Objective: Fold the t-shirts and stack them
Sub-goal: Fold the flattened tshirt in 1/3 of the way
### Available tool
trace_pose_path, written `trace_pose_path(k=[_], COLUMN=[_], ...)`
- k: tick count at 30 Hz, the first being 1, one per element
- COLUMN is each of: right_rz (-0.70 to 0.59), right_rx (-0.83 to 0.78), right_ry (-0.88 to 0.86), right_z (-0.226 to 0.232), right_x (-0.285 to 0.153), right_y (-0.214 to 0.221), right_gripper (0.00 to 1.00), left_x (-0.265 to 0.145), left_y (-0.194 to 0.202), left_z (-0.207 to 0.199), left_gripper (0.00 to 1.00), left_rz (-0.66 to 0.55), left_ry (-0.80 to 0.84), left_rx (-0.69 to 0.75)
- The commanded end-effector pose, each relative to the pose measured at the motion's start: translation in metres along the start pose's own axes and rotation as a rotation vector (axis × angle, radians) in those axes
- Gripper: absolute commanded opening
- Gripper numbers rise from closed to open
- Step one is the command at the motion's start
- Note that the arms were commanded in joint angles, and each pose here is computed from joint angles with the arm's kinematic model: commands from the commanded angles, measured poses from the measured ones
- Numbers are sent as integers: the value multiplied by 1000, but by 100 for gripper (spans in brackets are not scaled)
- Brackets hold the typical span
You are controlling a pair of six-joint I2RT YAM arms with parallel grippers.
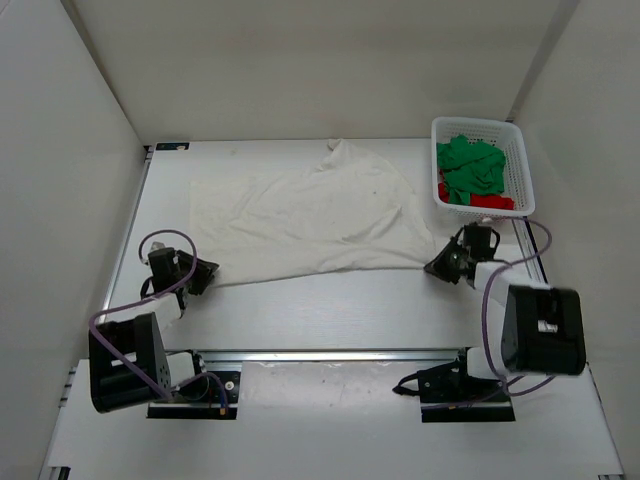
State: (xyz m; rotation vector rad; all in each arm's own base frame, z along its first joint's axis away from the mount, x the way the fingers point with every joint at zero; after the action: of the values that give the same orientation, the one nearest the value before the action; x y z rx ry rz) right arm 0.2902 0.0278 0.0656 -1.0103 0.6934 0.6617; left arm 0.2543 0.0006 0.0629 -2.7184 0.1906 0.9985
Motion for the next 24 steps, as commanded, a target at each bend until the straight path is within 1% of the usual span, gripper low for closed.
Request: trace_pose_path(k=[1, 3, 4, 5, 6, 7, 8, 9, 10, 11, 14, 15, 16, 17, 18, 19, 20, 21, 22, 23, 24], right_rz=[-10, -14, -53, -66, -41, -93, -123, -119, -146, -147, -215, -246, -233, -185, -194, -127, -40, -60, -3, 75, 56], right_rx=[87, 123, 115, 121, 134, 125, 114, 104, 72, 56, -30, -86, -170, -199, -301, -391, -435, -520, -589, -615, -669], right_ry=[56, 58, 54, 57, 70, 42, 33, 45, 35, 23, -59, -96, -151, -125, -141, -128, -113, -128, -115, -97, -87], right_z=[-23, -33, -34, -36, -37, -32, -29, -27, -21, -16, 16, 33, 57, 62, 86, 104, 112, 133, 147, 150, 161], right_x=[-27, -41, -49, -57, -60, -67, -75, -80, -87, -92, -108, -114, -115, -100, -105, -90, -69, -69, -52, -29, -27], right_y=[37, 57, 59, 67, 79, 72, 70, 70, 60, 54, 22, 9, 1, -1, -15, -19, -16, -31, -34, -25, -36], right_gripper=[0, 1, 0, 0, 3, 11, 21, 28, 35, 38, 41, 37, 28, 19, 15, 6, 1, 0, 0, 0, 0], left_x=[-8, -14, -15, -19, -23, -28, -30, -34, -38, -39, -44, -44, -44, -46, -48, -47, -50, -49, -50, -49, -48], left_y=[1, 4, 7, 7, 7, 11, 13, 15, 16, 16, 24, 31, 29, 39, 58, 75, 81, 95, 107, 114, 123], left_z=[22, 26, 30, 34, 34, 38, 42, 33, 27, 18, -13, -22, -36, -52, -65, -69, -80, -84, -91, -92, -91], left_gripper=[46, 46, 46, 46, 46, 46, 46, 46, 46, 46, 45, 44, 44, 45, 45, 46, 46, 46, 46, 46, 46], left_rz=[-37, -34, -28, -30, -38, -32, -28, -21, -17, -18, 58, 84, 71, 91, 115, 125, 113, 127, 151, 167, 204], left_ry=[-81, -89, -95, -100, -90, -96, -101, -62, -29, -3, 118, 151, 176, 212, 235, 240, 263, 267, 306, 317, 322], left_rx=[-3, 3, 9, 2, 3, 16, 12, 31, 40, 70, 116, 155, 184, 251, 346, 417, 467, 536, 570, 597, 626])
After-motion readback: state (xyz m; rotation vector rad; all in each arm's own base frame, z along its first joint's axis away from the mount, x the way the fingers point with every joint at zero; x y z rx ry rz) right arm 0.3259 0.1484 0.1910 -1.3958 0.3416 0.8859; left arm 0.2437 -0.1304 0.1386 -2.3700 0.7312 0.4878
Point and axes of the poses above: each gripper's point midway between its finger pads, its own x axis out along the fingers, its own z axis along the line the jaws close on, y = z × x, the point moved 6 cm from there along -x, back along the fingers, and after that the axes turned 15 degrees about -x, right-handed, at the moved point
